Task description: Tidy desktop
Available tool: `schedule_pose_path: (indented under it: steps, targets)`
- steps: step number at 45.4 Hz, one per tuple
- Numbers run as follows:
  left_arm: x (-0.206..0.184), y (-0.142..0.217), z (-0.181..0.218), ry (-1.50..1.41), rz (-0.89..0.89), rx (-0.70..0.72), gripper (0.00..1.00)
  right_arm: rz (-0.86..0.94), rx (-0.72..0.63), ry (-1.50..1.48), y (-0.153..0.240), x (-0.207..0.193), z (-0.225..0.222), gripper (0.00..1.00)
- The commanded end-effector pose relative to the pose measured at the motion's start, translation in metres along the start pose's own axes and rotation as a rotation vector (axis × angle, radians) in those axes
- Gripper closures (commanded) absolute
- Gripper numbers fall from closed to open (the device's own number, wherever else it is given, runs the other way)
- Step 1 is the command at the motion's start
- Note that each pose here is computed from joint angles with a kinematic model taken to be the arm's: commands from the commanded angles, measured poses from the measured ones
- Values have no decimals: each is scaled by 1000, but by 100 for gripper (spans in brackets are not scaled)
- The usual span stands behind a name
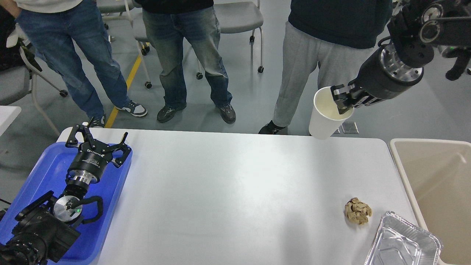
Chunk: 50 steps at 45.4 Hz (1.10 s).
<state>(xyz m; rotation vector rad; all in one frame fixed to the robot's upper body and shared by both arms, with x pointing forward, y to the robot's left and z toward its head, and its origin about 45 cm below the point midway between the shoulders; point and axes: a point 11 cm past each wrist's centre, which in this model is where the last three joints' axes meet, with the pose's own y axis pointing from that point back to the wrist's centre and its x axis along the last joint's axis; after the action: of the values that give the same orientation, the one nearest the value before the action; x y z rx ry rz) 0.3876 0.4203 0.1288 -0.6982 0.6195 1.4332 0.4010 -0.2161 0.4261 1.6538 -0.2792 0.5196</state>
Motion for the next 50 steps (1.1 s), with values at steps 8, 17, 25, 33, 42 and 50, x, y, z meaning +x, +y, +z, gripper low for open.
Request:
schedule_pose_path:
  steps: [8, 17, 25, 33, 42, 50]
  targets:
    - [0, 0, 0, 0, 0, 0, 0, 98, -98, -118, 6, -16, 108, 100]
    - [0, 0, 0, 0, 0, 0, 0, 163, -194, -224, -15, -47, 187, 100]
    - [0, 0, 0, 0, 0, 0, 0, 289, -296, -327, -41, -62, 246, 100]
    - [0, 0, 0, 0, 0, 0, 0, 404, -351, -439, -72, -82, 287, 100]
    - [0, 0, 0, 0, 0, 0, 0, 578, -457, -590, -85, -102, 339, 100]
    - [0, 0, 0, 0, 0, 0, 0, 687, -547, -743, -101, -121, 373, 100]
